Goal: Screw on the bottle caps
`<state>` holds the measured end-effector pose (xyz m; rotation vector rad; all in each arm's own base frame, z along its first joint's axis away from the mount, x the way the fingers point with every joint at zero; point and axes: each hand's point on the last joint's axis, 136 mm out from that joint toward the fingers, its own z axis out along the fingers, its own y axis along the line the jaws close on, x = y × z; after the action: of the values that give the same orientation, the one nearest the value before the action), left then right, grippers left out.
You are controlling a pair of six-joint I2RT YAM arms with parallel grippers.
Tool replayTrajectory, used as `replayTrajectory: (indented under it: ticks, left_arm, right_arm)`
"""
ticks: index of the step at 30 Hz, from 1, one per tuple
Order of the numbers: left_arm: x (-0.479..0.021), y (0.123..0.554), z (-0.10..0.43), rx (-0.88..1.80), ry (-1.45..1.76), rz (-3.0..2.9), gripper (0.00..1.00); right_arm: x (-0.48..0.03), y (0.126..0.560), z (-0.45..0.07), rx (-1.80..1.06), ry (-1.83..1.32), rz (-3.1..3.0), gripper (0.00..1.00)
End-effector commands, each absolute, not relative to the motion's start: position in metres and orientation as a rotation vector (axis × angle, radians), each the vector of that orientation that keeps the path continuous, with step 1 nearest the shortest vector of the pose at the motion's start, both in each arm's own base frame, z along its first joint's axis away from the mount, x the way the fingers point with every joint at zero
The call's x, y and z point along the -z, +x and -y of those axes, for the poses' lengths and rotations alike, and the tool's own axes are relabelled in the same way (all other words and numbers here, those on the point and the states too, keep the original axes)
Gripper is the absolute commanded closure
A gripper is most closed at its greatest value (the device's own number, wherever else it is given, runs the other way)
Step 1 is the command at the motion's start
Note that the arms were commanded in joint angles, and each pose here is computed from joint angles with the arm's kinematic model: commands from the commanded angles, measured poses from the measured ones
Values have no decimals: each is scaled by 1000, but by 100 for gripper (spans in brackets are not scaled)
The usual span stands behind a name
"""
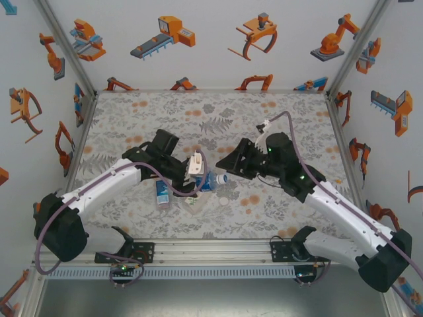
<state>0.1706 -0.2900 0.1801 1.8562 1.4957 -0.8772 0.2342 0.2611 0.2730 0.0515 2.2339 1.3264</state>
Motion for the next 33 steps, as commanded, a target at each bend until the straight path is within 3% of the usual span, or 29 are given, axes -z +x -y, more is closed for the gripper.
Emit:
replayTrajectory:
  ticks: [1, 8, 16, 25, 33]
  left_arm:
    - [-197, 168, 297, 910, 1858, -1399, 100]
    - [-197, 167, 297, 914, 1861, -1399, 100]
    - [-196, 167, 297, 918, 1866, -1396, 100]
    - [-198, 164, 297, 928, 1873, -1381, 100]
    - [-199, 163, 297, 938, 1874, -1376, 100]
  right_arm:
    - [-292, 233, -255, -1201, -238, -2155, 42]
    - [-313, 217, -269, -1062, -799, -1873, 45]
    - [-317, 155, -282, -992, -1378, -1272, 42]
    - [-291, 158, -280, -896, -1415, -1223, 44]
    - [-290, 156, -280, -912, -1395, -1200, 53]
